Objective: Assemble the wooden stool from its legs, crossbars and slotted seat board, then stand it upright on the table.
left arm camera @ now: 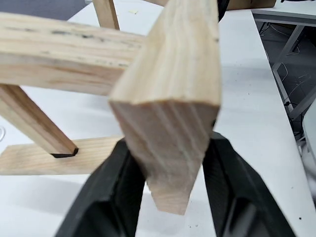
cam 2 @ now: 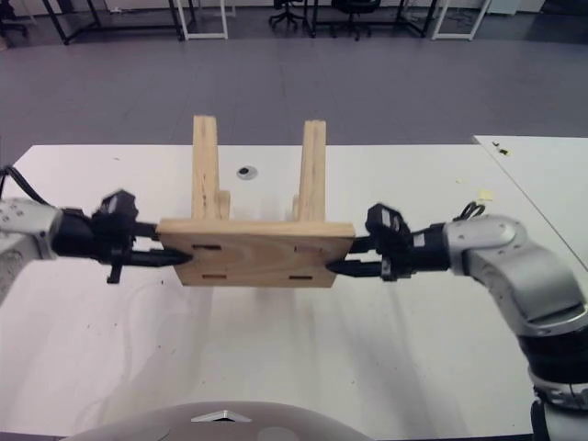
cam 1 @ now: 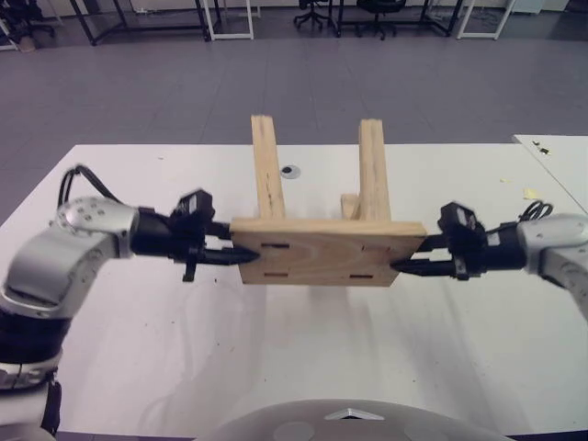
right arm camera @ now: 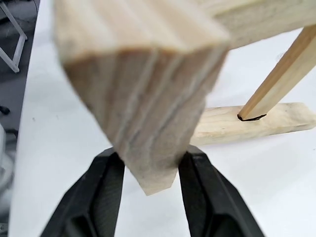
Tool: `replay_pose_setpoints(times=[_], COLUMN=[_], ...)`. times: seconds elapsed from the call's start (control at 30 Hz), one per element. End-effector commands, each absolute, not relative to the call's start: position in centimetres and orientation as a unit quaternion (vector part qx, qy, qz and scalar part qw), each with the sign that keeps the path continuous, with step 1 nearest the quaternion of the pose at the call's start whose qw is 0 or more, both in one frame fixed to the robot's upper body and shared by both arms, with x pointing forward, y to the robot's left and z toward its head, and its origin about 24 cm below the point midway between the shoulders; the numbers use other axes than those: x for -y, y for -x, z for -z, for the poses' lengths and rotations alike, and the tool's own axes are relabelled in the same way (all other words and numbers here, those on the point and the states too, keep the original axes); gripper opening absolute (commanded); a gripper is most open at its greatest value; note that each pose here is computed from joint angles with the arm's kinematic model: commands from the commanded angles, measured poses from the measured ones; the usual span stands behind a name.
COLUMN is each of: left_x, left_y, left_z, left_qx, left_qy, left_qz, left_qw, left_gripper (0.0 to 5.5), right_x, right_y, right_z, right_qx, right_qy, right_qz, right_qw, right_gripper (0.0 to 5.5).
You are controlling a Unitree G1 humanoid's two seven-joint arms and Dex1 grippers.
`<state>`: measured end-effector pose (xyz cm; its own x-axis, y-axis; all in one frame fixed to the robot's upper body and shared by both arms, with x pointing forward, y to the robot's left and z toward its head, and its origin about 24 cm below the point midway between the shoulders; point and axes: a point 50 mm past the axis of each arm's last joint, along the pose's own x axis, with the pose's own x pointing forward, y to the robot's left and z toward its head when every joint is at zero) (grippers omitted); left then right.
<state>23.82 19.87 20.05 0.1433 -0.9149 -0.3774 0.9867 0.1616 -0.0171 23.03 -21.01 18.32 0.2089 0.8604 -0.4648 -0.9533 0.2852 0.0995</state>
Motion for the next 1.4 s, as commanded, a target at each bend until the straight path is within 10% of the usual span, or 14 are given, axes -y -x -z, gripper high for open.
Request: replay_pose_setpoints(times=[0.03, 0.3, 0.7, 1.0, 1.4], left_x=[-18.1, -18.9, -17.7, -19.1, -22.6], left_y=[-23.0, -24.9, -26.5, -26.4, -28.1], left_z=[-29.9, -32.3, -28.0, -22.7, -22.2], left_qx=[-0.142, -0.292, -0.426, -0.487, -0.445], left_qy=[-0.04, 0.184, 0.365, 0.347, 0.297], left_qz=[0.726, 0.74, 0.718, 0.648, 0.592], left_qw=[0.671, 0.578, 0.413, 0.472, 0.603], left_gripper=[1.58, 1.52, 1.31, 1.68, 3.69], right_x=[18.7, 18.2, 18.7, 19.3, 21.5], right_y=[-20.9, -22.3, -22.8, -22.6, -22.4], right_z=[-31.8, -35.7, -28.9, -23.0, -19.4], right_qx=[-0.113, -0.261, -0.429, -0.471, -0.469], right_qy=[0.03, -0.168, -0.399, -0.419, -0.398], right_qz=[-0.756, -0.809, -0.736, -0.669, -0.575], right_qw=[0.644, 0.499, 0.34, 0.393, 0.539], right_gripper=[1.6, 1.53, 1.35, 1.35, 3.82])
